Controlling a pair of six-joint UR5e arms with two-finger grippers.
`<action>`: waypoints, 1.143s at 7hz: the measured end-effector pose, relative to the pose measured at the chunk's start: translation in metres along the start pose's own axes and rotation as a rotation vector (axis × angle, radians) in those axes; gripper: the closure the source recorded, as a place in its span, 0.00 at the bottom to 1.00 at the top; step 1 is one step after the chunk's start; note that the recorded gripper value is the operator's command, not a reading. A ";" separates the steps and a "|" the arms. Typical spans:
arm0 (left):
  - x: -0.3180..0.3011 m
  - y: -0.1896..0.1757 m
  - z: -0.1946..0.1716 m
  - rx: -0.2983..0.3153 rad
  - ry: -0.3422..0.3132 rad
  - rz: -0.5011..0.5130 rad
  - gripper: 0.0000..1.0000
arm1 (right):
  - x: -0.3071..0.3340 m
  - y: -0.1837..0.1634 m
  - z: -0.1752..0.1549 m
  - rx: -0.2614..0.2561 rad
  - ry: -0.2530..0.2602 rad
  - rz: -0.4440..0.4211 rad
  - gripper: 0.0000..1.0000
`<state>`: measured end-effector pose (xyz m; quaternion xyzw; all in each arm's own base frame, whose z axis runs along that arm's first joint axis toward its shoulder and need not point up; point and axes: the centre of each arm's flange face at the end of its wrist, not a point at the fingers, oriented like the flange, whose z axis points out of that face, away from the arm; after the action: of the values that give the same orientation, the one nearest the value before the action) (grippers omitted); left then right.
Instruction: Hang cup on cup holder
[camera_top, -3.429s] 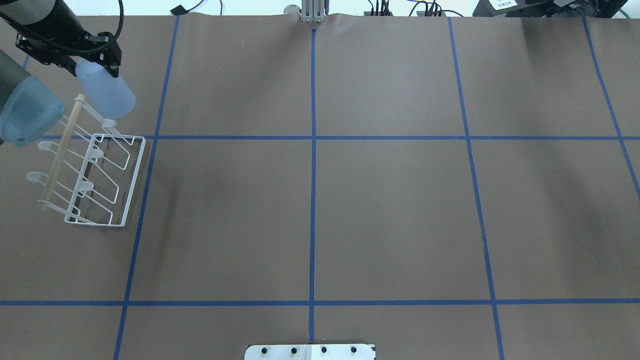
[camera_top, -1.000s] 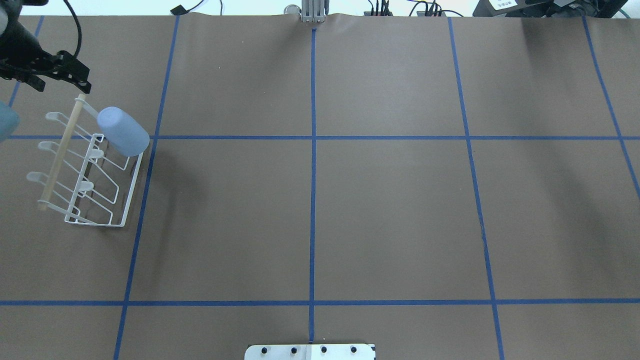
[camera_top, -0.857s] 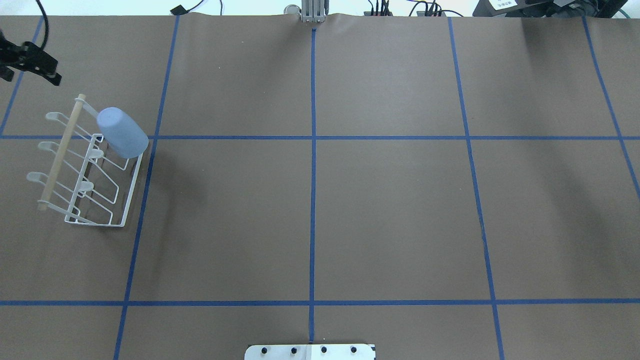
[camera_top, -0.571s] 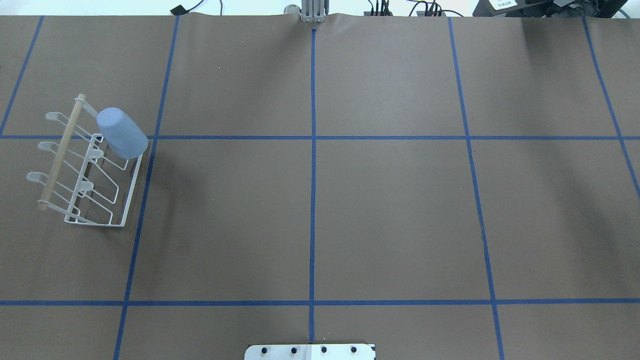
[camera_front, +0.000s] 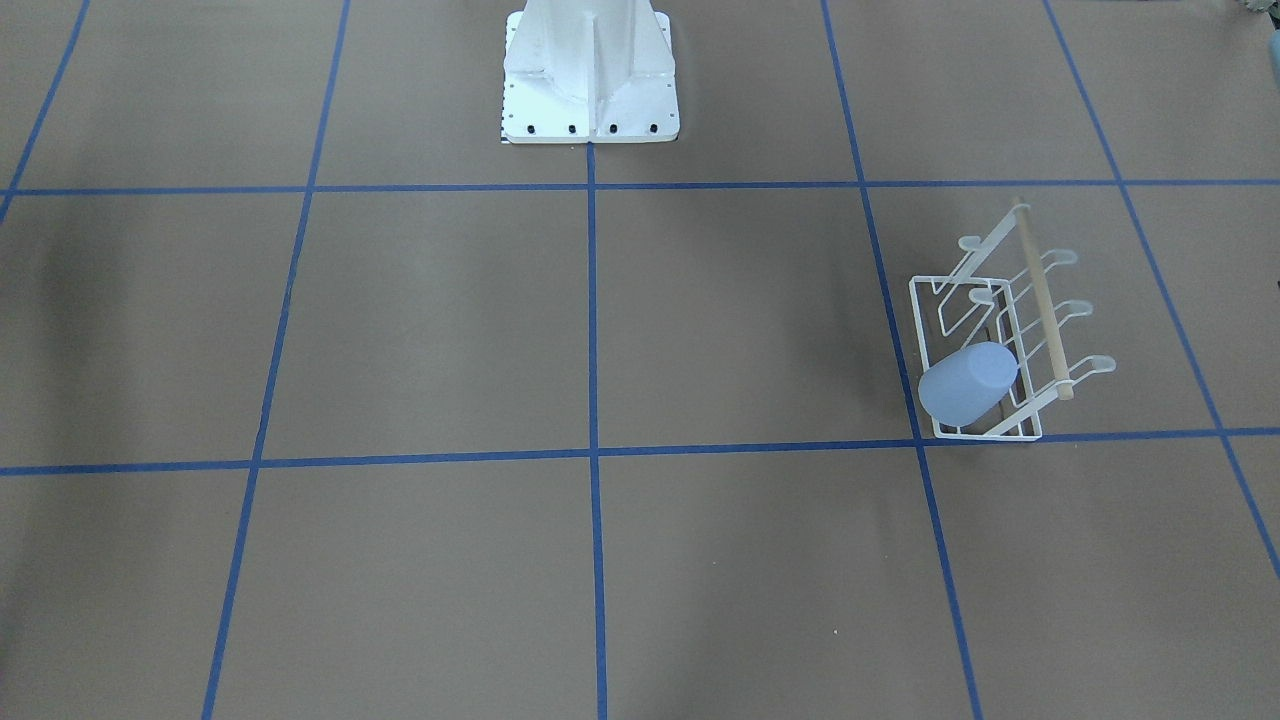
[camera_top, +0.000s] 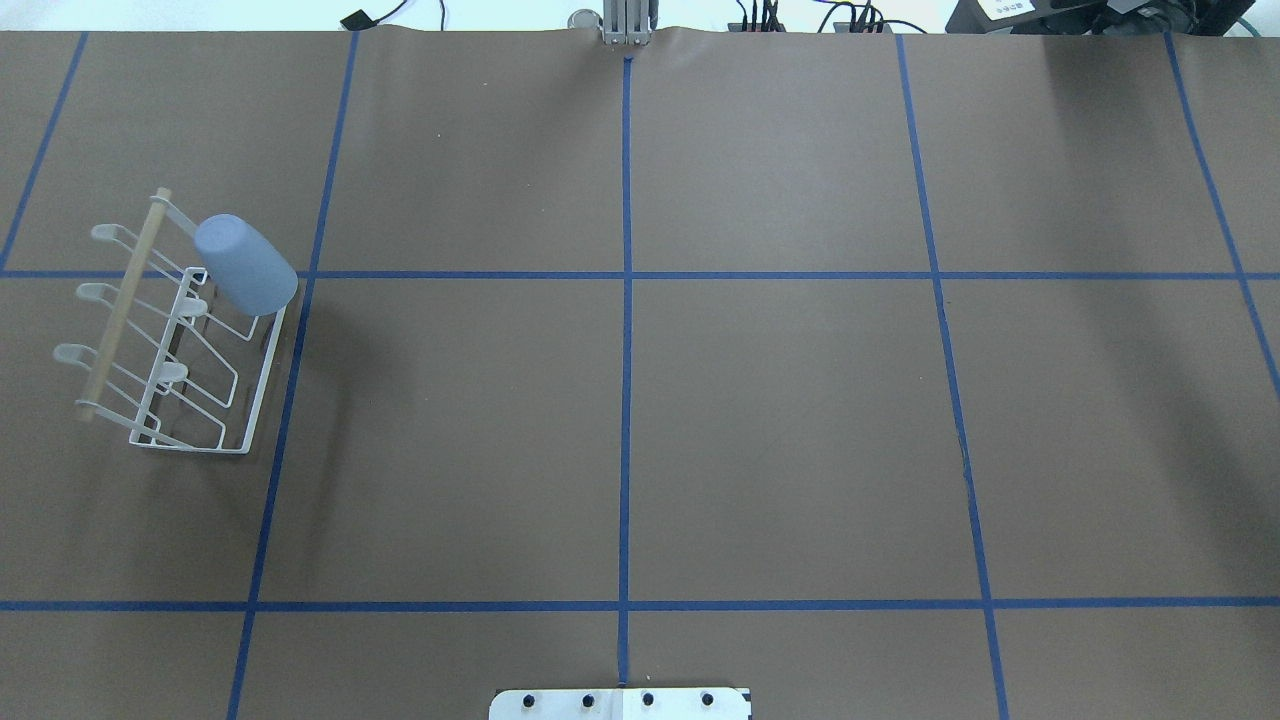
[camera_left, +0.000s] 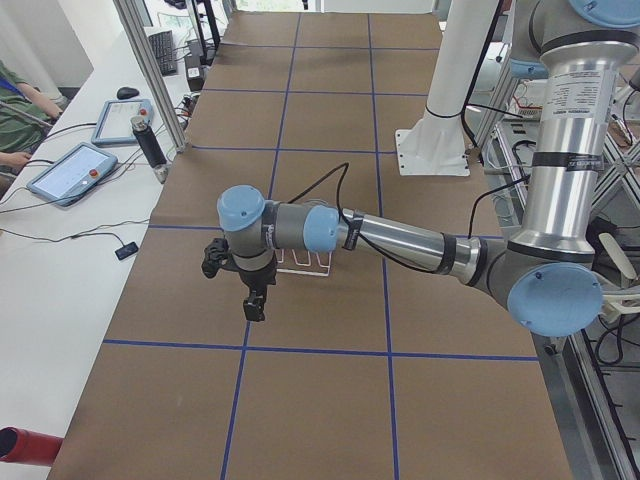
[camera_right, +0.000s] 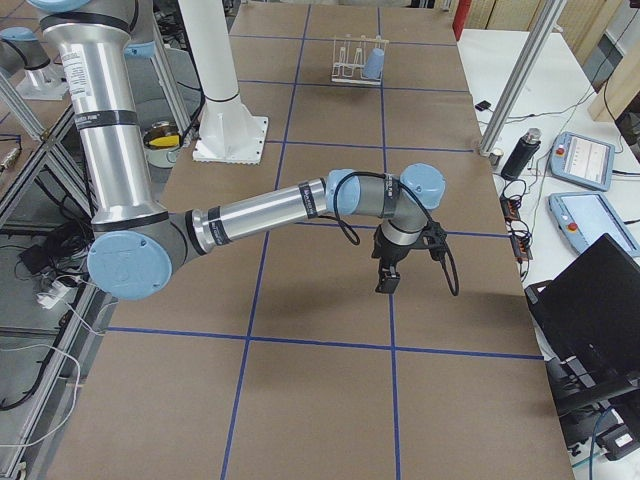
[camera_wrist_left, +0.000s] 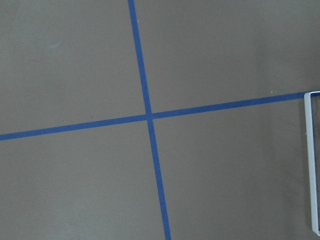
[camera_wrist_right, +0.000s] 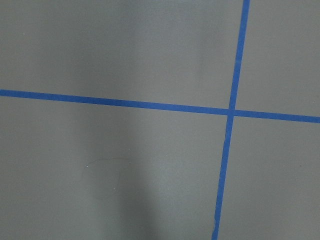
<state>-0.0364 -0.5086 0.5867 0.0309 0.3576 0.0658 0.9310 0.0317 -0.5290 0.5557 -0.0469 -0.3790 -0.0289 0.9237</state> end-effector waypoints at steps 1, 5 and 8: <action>-0.011 0.012 0.011 0.012 0.000 0.009 0.02 | 0.022 0.014 -0.001 0.010 -0.024 0.034 0.00; -0.040 0.028 0.024 0.037 -0.009 -0.012 0.01 | 0.073 0.051 0.009 0.046 -0.039 0.020 0.00; -0.043 0.029 0.022 0.039 -0.012 -0.023 0.01 | 0.078 0.051 0.010 0.041 -0.011 0.025 0.00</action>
<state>-0.0563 -0.4865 0.6342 0.0453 0.3534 0.0482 0.9331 0.0847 -0.4786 0.6140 -0.0329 -0.3842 -0.0094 0.9226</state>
